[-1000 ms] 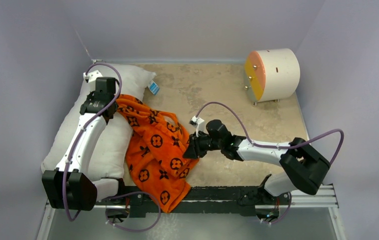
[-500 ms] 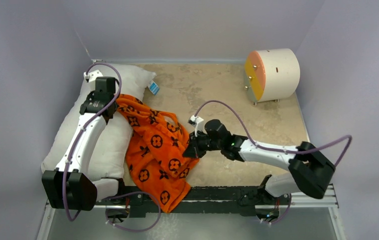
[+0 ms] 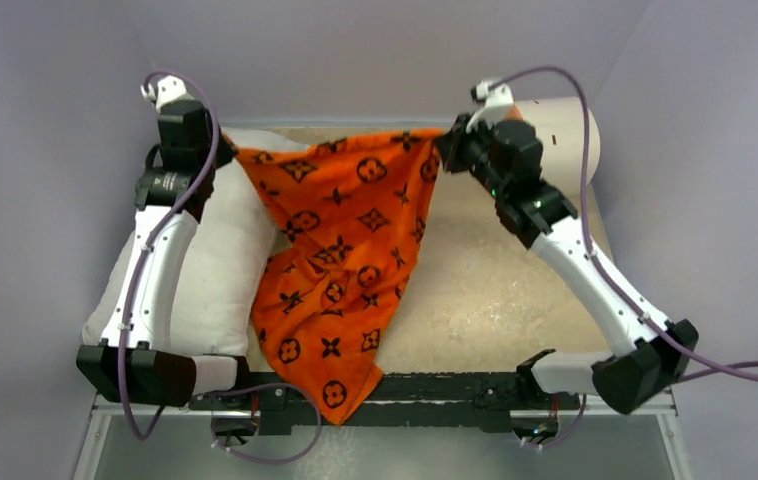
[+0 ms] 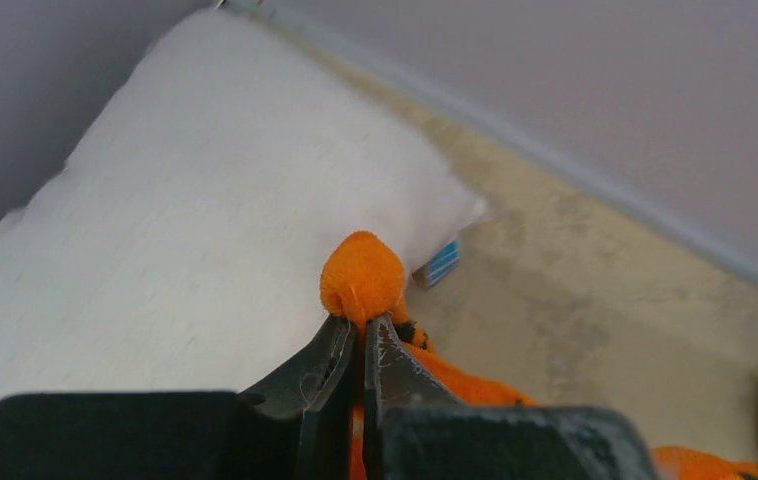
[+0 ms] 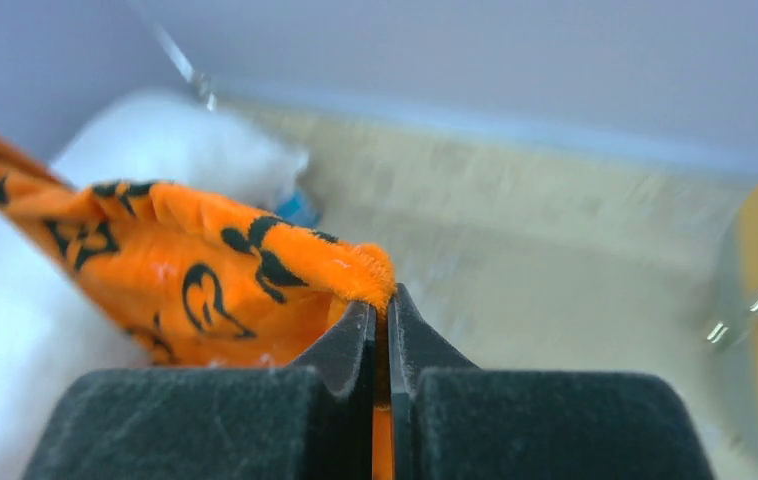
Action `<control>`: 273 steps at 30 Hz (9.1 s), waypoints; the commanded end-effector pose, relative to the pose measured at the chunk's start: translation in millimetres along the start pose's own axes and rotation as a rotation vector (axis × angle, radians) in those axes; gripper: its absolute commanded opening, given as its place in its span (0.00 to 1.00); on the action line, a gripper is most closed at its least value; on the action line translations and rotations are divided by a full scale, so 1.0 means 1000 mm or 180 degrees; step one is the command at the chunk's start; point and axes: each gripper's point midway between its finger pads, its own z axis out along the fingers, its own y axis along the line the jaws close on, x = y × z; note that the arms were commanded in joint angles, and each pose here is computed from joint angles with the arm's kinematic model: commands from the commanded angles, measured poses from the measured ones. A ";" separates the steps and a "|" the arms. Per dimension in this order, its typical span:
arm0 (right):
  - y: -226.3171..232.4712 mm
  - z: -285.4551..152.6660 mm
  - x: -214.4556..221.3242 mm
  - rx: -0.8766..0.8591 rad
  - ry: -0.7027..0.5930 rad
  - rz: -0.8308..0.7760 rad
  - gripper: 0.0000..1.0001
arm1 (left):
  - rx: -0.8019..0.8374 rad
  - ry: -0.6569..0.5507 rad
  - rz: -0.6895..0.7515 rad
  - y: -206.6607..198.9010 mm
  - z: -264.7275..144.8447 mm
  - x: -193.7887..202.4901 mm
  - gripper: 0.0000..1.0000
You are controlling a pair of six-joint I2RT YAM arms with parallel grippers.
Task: Remove the pillowcase from the pillow
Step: Fold the pillowcase at the center of the board.
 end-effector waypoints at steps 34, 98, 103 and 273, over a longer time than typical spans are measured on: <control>0.088 -0.440 -0.330 -0.0993 -0.3634 -0.0402 0.00 | 0.2421 -0.3168 -0.1027 0.012 -0.461 -0.236 0.00; -0.106 -0.033 -0.336 0.0906 -0.2374 -0.1023 0.00 | 0.1526 -0.2182 -0.0177 -0.208 0.007 -0.224 0.00; -0.030 -0.169 -0.372 0.0438 -0.3038 -0.0902 0.00 | 0.1907 -0.2740 -0.0458 -0.160 -0.146 -0.274 0.00; -0.025 -0.185 0.283 0.1539 0.3308 -0.0082 0.00 | 0.0040 0.1306 0.0872 0.020 0.037 0.253 0.00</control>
